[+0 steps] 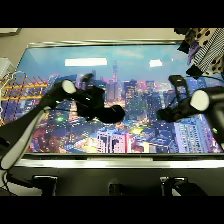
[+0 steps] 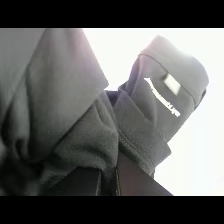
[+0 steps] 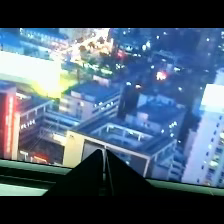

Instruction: Fold the clothes and pants, and hang the long-sleeved shirts on hangers.

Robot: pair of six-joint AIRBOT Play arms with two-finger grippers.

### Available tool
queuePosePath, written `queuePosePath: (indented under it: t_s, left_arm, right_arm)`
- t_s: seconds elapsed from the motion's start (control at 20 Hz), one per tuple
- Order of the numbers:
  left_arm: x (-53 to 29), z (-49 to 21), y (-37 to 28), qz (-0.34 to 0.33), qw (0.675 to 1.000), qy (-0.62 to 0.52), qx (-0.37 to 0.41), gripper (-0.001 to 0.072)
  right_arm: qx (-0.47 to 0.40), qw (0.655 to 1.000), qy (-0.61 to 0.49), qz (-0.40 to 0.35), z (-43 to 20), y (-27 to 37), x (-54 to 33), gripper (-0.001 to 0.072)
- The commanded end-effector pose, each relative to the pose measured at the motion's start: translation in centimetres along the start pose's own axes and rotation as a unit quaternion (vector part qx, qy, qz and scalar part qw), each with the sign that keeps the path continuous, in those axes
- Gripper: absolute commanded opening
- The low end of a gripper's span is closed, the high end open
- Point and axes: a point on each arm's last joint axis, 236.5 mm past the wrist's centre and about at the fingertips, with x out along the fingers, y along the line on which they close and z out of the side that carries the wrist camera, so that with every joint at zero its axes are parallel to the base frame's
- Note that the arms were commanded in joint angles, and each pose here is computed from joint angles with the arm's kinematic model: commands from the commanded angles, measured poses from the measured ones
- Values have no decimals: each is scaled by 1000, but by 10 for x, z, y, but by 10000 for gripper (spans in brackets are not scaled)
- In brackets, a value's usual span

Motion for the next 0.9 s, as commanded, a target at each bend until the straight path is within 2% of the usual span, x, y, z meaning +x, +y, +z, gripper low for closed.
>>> queuePosePath:
  t_s: [0.0, 0.1, 0.15, 0.2, 0.25, 0.3, 0.35, 0.45, 0.55, 0.6, 0.7, 0.75, 0.85]
  left_arm:
    - [38, -36, -83, -34, 999, 33, 24, 13]
    - [55, -44, -94, -35, 998, 37, 23, 17]
    - [57, -46, -94, -35, 998, 40, 24, 63]
    - [54, -45, -93, -35, 998, 41, 23, 256]
    - [48, -43, -90, -35, 998, 40, 21, 426]
    - [38, -39, -85, -34, 999, 38, 16, 480]
    - [26, -34, -78, -33, 999, 34, 13, 482]
    - [-5, -24, -56, -25, 999, 25, 12, 483]
    - [-41, -15, -17, 10, 1000, 14, 8, 483]
    - [-61, -10, 6, 30, 1000, 3, -2, 483]
    - [-98, -2, 41, 47, 999, -19, -19, 482]
    - [-116, 2, 58, 53, 997, -34, -37, 482]
    - [-144, 5, 88, 64, 994, -56, -68, 482]
  right_arm:
    - [-12, 999, -32, -35, -20, -18, -44, 74]
    - [-23, 997, -58, -36, -23, -18, -59, 74]
    - [-23, 997, -63, -36, -24, -19, -63, 76]
    - [-16, 997, -65, -32, -25, -17, -65, 91]
    - [-2, 998, -65, -18, -26, -10, -65, 163]
    - [32, 997, -72, 2, -22, -2, -65, 197]
    - [83, 992, -86, 28, -14, 8, -65, 196]
    - [130, 978, -127, 106, 16, 39, -69, 197]
    - [169, 954, -126, 215, 43, 71, -73, 217]
    - [184, 935, -124, 275, 59, 79, -82, 283]
    - [205, 886, -163, 382, 99, 58, -109, 288]
    - [201, 881, -172, 391, 102, 34, -106, 290]
    - [197, 916, -104, 333, 66, -12, -57, 413]
